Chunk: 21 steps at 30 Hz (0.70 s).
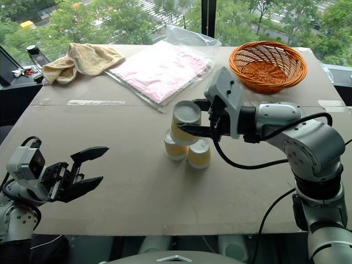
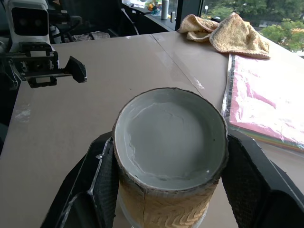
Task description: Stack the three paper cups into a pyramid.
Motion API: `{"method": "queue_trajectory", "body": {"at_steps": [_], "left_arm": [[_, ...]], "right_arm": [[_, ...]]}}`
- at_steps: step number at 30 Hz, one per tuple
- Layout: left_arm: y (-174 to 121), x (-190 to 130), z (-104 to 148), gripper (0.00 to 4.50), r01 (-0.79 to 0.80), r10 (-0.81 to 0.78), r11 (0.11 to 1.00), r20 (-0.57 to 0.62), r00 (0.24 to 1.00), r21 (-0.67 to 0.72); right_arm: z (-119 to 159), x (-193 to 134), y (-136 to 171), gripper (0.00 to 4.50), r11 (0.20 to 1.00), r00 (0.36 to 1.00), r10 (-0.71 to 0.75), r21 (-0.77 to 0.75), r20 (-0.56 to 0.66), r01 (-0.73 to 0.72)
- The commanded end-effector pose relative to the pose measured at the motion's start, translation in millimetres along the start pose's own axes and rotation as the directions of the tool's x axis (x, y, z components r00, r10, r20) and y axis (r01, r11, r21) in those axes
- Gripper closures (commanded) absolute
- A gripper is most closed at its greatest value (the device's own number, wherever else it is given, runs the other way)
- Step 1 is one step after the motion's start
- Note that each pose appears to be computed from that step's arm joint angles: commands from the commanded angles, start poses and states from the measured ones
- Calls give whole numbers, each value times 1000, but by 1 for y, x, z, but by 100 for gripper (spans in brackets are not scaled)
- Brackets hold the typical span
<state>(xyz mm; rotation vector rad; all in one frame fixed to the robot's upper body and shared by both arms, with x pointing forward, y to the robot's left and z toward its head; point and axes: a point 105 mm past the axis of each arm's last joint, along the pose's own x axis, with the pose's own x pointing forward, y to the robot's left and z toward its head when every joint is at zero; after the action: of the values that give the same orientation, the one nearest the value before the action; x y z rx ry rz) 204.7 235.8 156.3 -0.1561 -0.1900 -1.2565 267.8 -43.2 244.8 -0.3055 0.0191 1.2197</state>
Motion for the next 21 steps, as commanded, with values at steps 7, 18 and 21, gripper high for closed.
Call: {"method": "queue_trajectory", "body": {"at_steps": [7,18,21], "left_arm": [[-3,-1,6,0,-7,7,1000,8,1000,15],[-3,6,2,0,-28,28,1000,1,1000,-7],[-3,13,-8,0,-55,53,998,-53,997,-36]], "right_arm": [[-10,4,6,222,1000,999,7,-11,-31,-7],[-4,-6,4,1,995,1000,-17,-94,8,17],[10,-33,2,1,990,994,-68,-117,82,78]]}}
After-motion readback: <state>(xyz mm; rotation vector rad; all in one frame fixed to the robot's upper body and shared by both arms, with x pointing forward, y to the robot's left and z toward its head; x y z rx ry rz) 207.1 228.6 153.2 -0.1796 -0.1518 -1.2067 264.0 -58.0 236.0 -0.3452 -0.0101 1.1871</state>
